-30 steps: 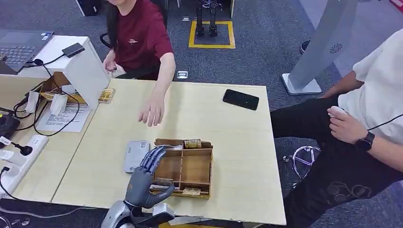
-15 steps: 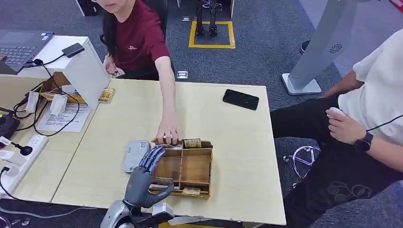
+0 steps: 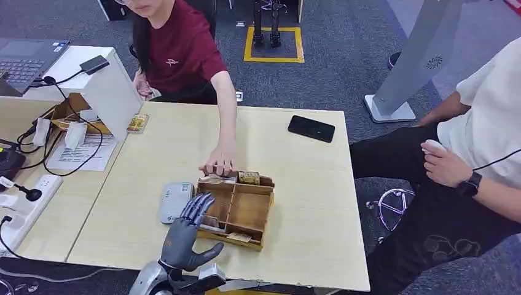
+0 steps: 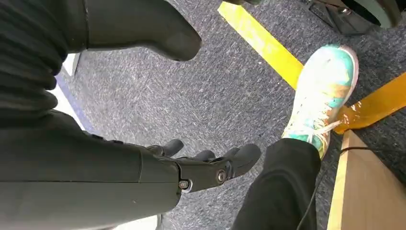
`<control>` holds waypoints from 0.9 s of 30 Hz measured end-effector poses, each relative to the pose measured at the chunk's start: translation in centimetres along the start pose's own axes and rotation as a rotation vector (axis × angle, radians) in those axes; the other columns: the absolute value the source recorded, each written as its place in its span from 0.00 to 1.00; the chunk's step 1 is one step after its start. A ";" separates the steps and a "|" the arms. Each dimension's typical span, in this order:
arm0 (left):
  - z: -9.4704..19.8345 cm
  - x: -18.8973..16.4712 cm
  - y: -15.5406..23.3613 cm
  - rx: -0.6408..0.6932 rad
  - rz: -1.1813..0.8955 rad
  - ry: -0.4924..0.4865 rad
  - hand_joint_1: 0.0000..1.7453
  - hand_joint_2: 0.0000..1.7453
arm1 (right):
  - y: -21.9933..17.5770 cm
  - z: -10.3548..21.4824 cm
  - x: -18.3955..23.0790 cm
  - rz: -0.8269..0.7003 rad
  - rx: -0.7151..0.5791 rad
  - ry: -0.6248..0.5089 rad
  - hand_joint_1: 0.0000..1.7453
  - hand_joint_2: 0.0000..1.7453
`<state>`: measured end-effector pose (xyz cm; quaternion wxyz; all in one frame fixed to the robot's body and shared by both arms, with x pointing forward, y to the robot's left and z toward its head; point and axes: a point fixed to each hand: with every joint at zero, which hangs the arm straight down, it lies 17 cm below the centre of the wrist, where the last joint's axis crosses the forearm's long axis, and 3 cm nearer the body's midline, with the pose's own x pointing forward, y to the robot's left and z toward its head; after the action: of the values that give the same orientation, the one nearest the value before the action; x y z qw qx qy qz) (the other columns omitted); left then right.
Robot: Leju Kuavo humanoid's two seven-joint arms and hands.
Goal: Pass the card to the sensor for recognition and then transmit it.
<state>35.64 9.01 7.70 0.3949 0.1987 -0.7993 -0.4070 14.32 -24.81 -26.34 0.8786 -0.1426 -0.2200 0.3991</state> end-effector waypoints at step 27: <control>-0.2 -2.6 1.4 0.049 -0.156 0.052 0.00 1.00 | 0.0 0.0 0.1 0.016 -0.001 -0.002 0.00 1.00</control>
<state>37.42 11.41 7.67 0.3776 0.2802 -0.7807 -0.4117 14.36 -24.75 -26.32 0.8752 -0.1444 -0.2199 0.4061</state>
